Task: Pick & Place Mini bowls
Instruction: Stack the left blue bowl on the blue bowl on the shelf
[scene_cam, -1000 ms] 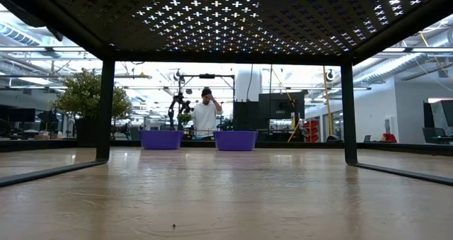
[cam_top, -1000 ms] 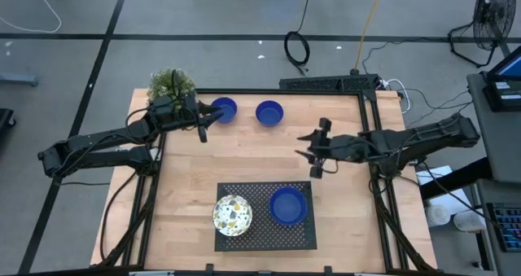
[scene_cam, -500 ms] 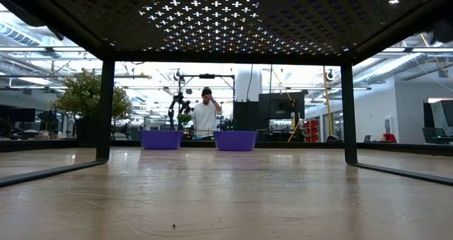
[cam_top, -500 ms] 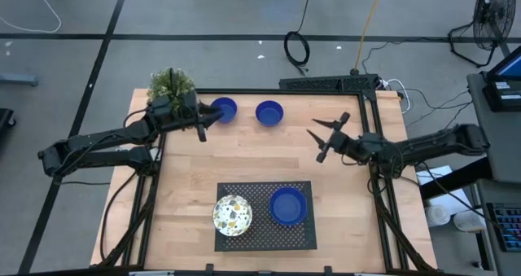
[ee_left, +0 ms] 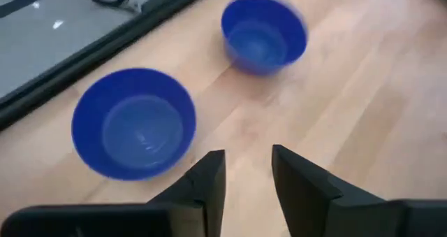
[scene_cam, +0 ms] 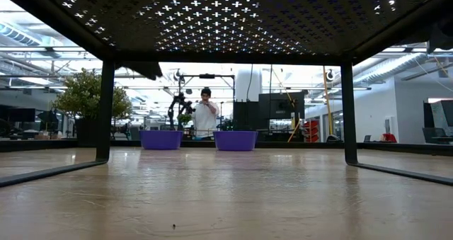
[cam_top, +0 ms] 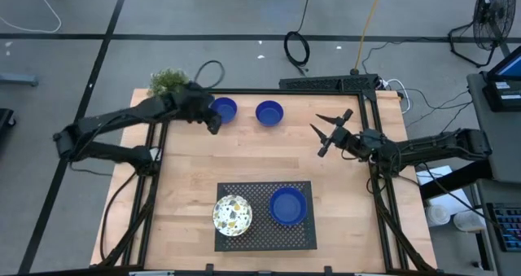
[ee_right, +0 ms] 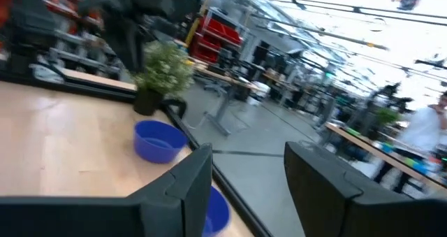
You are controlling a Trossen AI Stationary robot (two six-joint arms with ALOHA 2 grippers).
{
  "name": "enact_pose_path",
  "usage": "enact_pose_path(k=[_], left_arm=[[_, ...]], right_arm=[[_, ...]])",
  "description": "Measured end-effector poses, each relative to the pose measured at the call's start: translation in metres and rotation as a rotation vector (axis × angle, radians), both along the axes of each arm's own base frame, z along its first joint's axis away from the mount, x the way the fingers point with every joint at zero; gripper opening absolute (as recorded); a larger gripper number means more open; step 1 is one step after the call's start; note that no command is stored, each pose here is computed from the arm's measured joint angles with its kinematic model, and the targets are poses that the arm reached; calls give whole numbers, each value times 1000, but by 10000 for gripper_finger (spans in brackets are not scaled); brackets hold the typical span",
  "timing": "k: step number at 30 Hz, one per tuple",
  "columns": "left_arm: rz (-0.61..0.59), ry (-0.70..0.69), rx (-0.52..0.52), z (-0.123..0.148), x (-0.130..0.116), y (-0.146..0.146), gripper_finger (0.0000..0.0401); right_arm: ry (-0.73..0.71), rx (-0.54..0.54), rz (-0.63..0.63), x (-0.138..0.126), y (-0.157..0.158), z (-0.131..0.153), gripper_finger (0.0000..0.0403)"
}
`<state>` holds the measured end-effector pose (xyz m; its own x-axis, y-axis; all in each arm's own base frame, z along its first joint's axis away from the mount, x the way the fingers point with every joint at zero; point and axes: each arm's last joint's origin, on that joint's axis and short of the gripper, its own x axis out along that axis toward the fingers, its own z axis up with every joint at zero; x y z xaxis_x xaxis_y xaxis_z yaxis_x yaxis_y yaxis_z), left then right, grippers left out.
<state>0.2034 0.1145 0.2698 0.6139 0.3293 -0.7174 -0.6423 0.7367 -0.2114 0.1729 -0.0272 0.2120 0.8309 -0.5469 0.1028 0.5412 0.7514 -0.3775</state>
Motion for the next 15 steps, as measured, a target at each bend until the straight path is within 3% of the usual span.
enact_pose_path(k=[6,15], left_arm=[[-294,177,146,-25,34,6,170],[-229,347,126,-67,52,20,213]], right_arm=[[-19,25,70,1,-2,0,164],[9,28,70,1,-2,-3,164]])
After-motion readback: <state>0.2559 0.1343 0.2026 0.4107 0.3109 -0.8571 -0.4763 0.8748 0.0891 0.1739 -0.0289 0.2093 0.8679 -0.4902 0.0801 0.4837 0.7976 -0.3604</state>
